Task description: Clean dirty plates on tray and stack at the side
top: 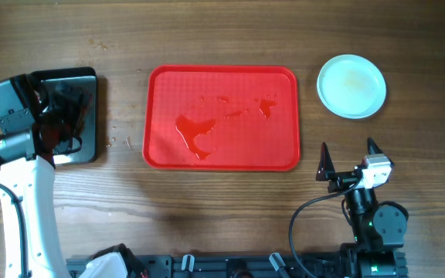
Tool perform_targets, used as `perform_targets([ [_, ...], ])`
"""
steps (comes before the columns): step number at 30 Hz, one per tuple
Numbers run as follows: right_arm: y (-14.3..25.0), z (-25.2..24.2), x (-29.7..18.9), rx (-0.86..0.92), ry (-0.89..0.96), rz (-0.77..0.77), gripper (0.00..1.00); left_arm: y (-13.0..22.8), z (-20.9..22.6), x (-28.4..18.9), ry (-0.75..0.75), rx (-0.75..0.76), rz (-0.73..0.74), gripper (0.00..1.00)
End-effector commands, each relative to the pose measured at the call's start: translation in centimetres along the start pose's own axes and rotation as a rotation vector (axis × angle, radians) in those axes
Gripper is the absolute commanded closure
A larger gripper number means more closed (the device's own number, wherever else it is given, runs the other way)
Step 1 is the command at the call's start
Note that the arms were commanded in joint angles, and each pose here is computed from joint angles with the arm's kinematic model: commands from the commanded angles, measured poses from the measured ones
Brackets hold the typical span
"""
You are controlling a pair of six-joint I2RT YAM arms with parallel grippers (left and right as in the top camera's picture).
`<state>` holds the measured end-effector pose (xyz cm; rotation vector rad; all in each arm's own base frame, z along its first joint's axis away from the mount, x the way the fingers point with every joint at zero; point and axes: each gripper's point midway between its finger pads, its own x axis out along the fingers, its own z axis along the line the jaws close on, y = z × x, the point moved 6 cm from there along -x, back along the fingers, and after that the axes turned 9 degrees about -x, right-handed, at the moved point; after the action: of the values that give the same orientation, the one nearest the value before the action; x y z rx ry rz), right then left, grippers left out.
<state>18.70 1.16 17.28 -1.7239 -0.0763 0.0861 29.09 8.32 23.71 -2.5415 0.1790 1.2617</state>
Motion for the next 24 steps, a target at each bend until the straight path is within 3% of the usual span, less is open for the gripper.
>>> perform_targets([
  [1,-0.28,-0.25,-0.1,-0.01,0.018,-0.016,0.0,-0.04,-0.22,-0.29,0.016,0.002,0.001,0.0],
  [24,-0.28,-0.25,-0.1,-0.01,0.018,-0.016,0.0,-0.46,0.03,-0.44,-0.006,0.002,-0.039,0.0],
])
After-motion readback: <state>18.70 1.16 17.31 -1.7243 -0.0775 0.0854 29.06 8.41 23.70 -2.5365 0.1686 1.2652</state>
